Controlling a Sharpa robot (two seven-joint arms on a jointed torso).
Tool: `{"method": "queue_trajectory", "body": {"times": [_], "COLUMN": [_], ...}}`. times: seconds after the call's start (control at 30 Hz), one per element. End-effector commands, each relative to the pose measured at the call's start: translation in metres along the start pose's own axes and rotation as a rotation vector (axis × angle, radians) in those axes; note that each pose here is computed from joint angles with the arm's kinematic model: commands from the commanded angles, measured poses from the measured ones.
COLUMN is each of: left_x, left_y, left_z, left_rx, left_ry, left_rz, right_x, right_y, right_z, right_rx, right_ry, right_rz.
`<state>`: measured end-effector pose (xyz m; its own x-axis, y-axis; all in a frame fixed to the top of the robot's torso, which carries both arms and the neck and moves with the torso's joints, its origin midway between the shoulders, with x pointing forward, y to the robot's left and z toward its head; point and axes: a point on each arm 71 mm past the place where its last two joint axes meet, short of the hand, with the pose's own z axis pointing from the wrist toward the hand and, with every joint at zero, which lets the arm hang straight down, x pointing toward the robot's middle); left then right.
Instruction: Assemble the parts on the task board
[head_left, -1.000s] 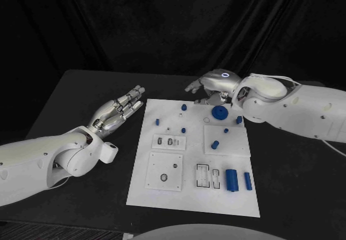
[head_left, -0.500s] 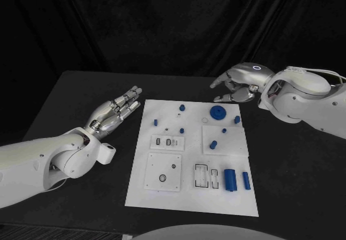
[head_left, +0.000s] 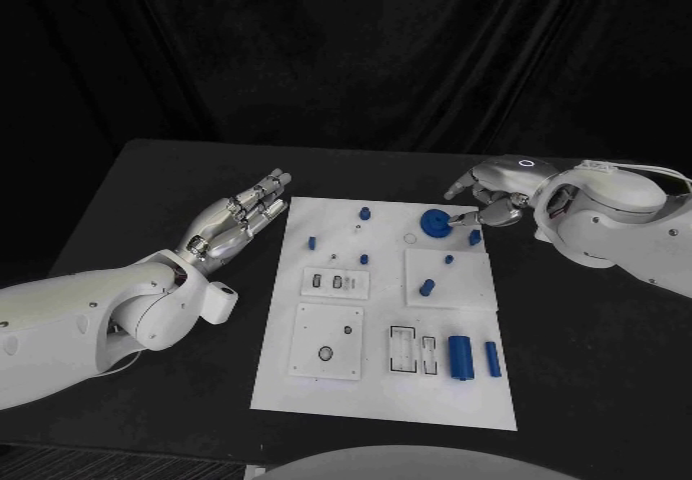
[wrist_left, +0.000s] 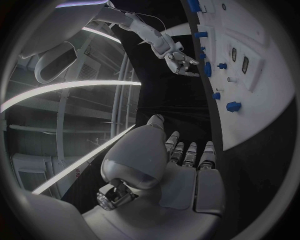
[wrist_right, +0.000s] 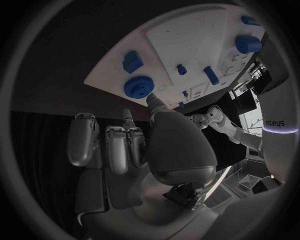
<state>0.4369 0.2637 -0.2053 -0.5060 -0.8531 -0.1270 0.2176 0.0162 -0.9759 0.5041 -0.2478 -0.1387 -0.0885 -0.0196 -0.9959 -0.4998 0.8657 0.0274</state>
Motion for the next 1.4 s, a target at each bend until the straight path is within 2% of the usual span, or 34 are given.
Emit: {"method": "queue_trajectory", "body": {"times": [0.03, 0.33, 0.77, 1.0, 1.4], "left_x": [0.001, 0.0009, 0.0004, 0.0001, 0.0], "left_y": [-0.0163, -0.0159, -0.015, -0.0145, -0.0136], "left_z": [-0.0002, -0.0001, 0.0002, 0.0007, 0.0016], "left_rx": [0.219, 0.215, 0.209, 0.206, 0.204], "left_ry": [0.009, 0.011, 0.015, 0.016, 0.02], "left_rz": [-0.016, -0.018, -0.021, -0.022, -0.025], "right_x": [0.003, 0.007, 0.007, 0.011, 0.023], "right_y": [-0.003, 0.0, 0.006, 0.007, 0.009], "right_z": [0.0, 0.001, 0.002, 0.004, 0.011], "right_rx": [0.03, 0.012, -0.024, -0.027, -0.025], "right_ry": [0.011, -0.008, -0.065, -0.062, -0.018], "right_rz": [-0.028, -0.029, -0.023, -0.021, -0.019]}}
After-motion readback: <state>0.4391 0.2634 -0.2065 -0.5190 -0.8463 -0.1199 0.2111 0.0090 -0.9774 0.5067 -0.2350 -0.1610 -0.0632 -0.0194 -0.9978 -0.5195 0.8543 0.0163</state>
